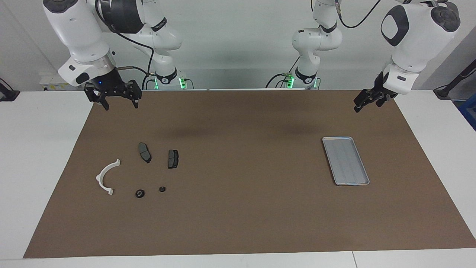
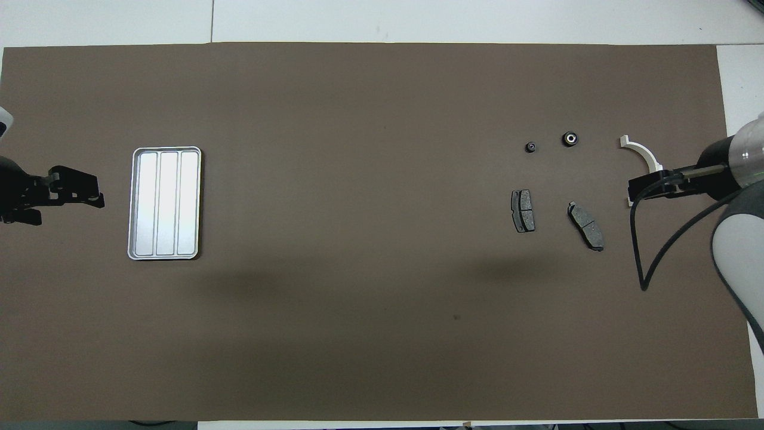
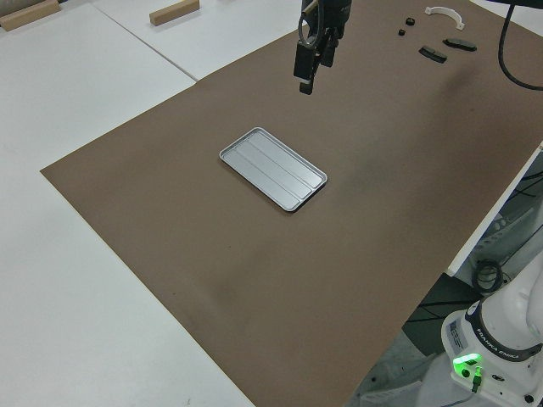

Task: Pick bearing gear from pile to tray

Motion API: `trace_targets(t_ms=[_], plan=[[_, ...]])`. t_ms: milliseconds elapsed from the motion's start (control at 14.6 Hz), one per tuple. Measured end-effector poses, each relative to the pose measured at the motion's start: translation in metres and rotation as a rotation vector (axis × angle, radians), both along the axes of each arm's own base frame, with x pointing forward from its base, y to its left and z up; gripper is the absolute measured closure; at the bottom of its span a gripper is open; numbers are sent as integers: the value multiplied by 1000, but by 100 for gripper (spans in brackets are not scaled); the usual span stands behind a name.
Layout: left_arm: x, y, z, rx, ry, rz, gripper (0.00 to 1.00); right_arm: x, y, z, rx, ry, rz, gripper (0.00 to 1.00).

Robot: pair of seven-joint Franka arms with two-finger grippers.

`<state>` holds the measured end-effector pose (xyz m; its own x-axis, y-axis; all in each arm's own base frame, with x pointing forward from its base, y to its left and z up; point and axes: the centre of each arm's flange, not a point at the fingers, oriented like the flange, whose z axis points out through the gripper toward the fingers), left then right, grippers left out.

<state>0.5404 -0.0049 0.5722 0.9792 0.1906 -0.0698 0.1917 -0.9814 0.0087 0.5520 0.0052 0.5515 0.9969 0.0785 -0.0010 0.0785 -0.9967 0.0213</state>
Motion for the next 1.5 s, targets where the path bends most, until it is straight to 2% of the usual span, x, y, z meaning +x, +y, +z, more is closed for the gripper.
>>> trace_targets(t_ms=[410, 684, 957, 1162, 1504], plan=[[0, 0, 0, 0, 0, 0, 0, 54, 39, -117, 10, 8, 7, 0], [0, 0, 0, 0, 0, 0, 0, 85, 50, -184, 21, -13, -29, 0], [0, 0, 0, 0, 0, 0, 0, 107, 72, -227, -7, 11, -81, 0], [0, 0, 0, 0, 0, 0, 0, 125, 70, -256, -43, -1, -82, 0], [0, 0, 0, 0, 0, 0, 0, 136, 69, -277, -38, -15, -85, 0]])
